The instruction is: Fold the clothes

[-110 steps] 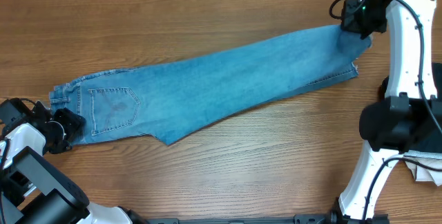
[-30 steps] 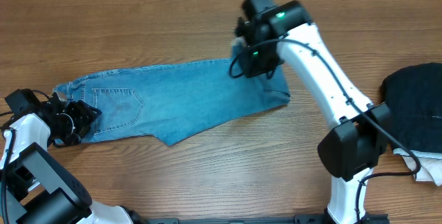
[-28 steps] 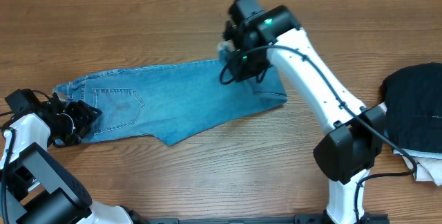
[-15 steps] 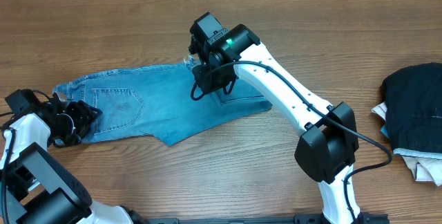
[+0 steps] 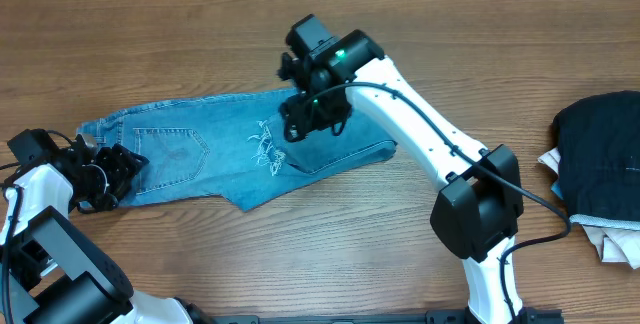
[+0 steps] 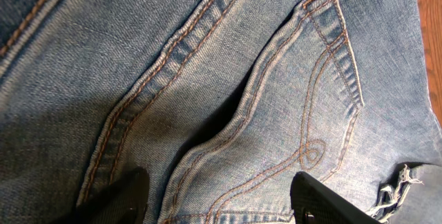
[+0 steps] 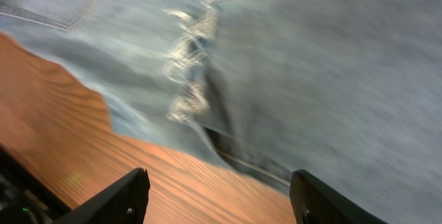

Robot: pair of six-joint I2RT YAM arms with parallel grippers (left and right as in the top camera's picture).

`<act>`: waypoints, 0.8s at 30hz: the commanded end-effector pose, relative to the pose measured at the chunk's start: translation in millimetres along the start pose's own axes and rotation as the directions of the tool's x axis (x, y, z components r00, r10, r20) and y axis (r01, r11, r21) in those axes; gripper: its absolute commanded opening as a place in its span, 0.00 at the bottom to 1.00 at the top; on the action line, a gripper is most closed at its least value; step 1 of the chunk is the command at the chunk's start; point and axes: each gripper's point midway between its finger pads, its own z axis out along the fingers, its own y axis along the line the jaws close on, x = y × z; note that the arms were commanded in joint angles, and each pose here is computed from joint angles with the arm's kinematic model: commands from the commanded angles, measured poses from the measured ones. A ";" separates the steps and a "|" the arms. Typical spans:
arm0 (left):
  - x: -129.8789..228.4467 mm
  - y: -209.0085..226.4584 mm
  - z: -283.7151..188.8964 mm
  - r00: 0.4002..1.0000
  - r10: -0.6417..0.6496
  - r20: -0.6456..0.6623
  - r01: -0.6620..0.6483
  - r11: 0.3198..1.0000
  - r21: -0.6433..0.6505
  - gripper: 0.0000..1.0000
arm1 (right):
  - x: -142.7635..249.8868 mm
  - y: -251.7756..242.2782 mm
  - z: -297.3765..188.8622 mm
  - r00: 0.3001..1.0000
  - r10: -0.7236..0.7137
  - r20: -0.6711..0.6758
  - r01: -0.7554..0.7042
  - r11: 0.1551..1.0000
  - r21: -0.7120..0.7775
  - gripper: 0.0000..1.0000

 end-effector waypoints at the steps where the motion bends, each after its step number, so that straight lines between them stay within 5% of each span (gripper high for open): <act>1: -6.1 -6.8 -1.5 1.000 0.011 0.010 -0.011 1.000 0.015 0.69 | 5.5 -15.8 -6.6 0.999 -0.022 -0.028 0.022 1.000 0.001 0.69; 11: -5.8 -6.7 -1.5 1.000 0.010 0.009 -0.010 1.000 0.015 0.69 | 40.6 12.4 57.7 0.981 -0.132 -0.144 0.139 0.989 0.045 0.81; 20: -5.9 -6.6 -1.5 1.000 0.011 0.009 -0.011 1.000 0.015 0.70 | 37.3 10.5 112.6 0.972 -0.173 -0.160 0.188 0.979 0.081 0.74; 24: -5.8 -6.6 -1.5 1.000 0.011 0.009 -0.011 1.000 0.015 0.70 | 29.0 11.2 118.1 0.976 -0.178 -0.129 0.189 0.979 0.080 0.04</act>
